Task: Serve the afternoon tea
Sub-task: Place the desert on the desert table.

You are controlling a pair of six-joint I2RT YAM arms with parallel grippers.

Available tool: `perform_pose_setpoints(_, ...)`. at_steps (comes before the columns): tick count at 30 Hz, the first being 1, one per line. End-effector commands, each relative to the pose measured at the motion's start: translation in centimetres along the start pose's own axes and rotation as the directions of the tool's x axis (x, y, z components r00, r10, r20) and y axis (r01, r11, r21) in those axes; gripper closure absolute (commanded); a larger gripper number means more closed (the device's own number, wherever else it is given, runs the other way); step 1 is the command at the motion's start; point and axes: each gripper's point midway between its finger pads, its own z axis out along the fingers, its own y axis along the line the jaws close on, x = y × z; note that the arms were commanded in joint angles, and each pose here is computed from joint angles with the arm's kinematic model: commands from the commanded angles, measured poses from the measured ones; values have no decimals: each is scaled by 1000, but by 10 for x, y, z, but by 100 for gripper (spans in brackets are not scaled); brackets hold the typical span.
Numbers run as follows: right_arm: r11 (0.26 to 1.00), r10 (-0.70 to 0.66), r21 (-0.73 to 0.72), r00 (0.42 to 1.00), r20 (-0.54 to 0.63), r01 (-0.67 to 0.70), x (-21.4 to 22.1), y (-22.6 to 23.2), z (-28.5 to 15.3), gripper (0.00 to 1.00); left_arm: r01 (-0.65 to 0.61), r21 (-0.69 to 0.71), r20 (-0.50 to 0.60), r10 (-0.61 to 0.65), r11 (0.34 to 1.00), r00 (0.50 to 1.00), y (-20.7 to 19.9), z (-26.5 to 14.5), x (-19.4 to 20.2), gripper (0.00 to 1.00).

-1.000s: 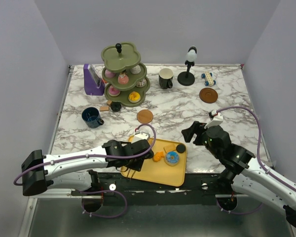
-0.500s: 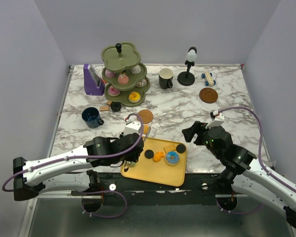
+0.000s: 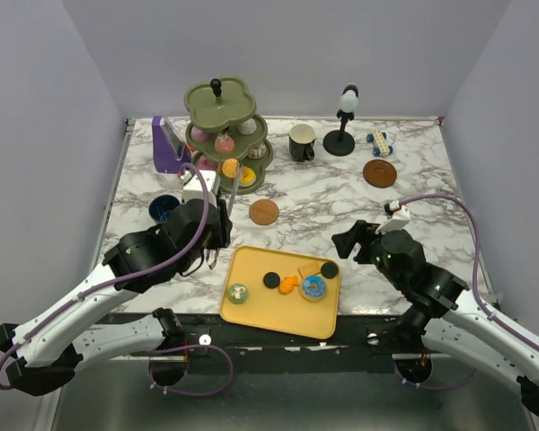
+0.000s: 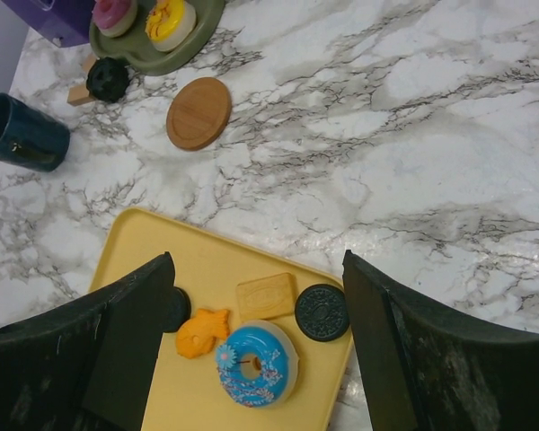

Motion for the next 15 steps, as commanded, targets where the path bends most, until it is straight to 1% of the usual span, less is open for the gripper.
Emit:
perform_pose_setpoints(1, 1000, -4, -17, 1000, 18, 4, -3, 2, -1, 17, -41, -8, 146, 42, 999, 988, 3, -7, -59, 64)
perform_pose_setpoints(5, 1000, -2, -27, 1000, 18, 2, -3, 4, -2, 17, -50, -33, 200, 56, 998, 978, 6, -9, -89, 64)
perform_pose_setpoints(9, 999, 0, -42, 1000, 13, 0, -1, 6, -2, 17, -34, -51, 233, 45, 998, 971, 13, -5, -116, 65)
perform_pose_setpoints(15, 998, 5, -57, 1000, 21, -4, -4, 8, -5, 17, 6, -41, 234, 4, 999, 972, 22, 17, -142, 65)
